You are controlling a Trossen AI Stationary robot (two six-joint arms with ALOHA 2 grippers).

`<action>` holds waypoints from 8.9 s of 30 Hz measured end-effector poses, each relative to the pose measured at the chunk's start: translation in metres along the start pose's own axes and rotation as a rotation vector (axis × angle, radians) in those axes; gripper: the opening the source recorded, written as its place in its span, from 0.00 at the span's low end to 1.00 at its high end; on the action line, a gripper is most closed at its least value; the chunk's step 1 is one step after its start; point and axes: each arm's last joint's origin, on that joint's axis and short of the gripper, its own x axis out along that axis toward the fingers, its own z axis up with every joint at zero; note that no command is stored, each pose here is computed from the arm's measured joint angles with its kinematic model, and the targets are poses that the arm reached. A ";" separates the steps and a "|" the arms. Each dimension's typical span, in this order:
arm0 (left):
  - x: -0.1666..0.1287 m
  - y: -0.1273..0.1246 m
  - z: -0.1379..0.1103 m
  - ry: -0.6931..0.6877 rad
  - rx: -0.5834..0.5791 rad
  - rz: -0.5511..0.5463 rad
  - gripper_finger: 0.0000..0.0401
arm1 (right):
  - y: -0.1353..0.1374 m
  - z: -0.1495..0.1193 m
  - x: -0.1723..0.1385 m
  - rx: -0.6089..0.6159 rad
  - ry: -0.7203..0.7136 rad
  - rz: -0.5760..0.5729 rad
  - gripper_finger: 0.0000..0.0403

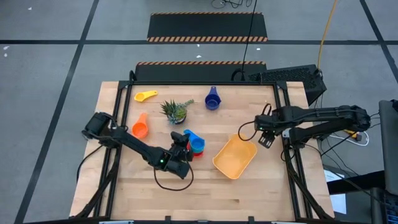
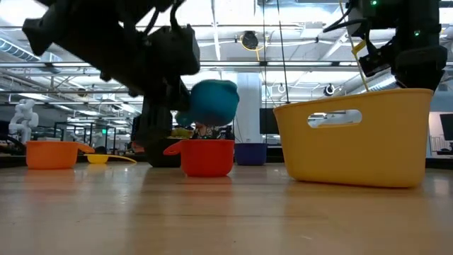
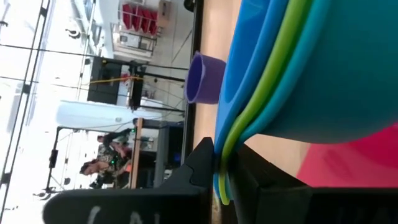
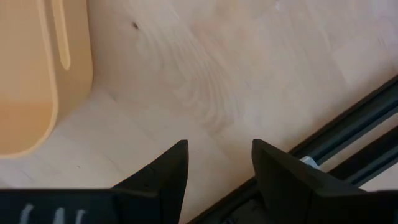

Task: Nest measuring cups in basket
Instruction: Stack the measuring cups on the red measuring cup, then stack the measuring cups on the orange measuring cup

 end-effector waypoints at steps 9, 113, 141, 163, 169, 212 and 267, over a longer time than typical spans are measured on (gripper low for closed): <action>-0.001 -0.024 -0.004 0.011 -0.031 0.025 0.07 | -0.003 -0.004 -0.004 0.023 -0.031 0.022 0.42; -0.022 0.018 -0.023 0.026 0.228 -0.505 0.40 | 0.066 0.046 -0.052 -0.617 -0.834 0.271 0.42; -0.015 0.114 -0.071 0.186 0.232 -0.808 0.40 | 0.065 0.043 -0.048 -0.515 -0.757 0.326 0.42; 0.026 0.129 -0.011 -0.081 0.147 -1.005 0.61 | 0.066 0.040 -0.047 -0.432 -0.695 0.410 0.42; 0.040 0.119 0.001 0.049 0.147 -0.989 0.83 | 0.070 0.035 -0.047 -0.476 -0.688 0.410 0.42; 0.066 0.083 0.008 0.015 0.232 -1.132 0.97 | 0.070 0.033 -0.045 -0.562 -0.670 0.396 0.42; 0.055 0.047 0.012 0.109 0.301 -1.142 0.50 | 0.068 0.032 -0.043 -0.521 -0.641 0.400 0.42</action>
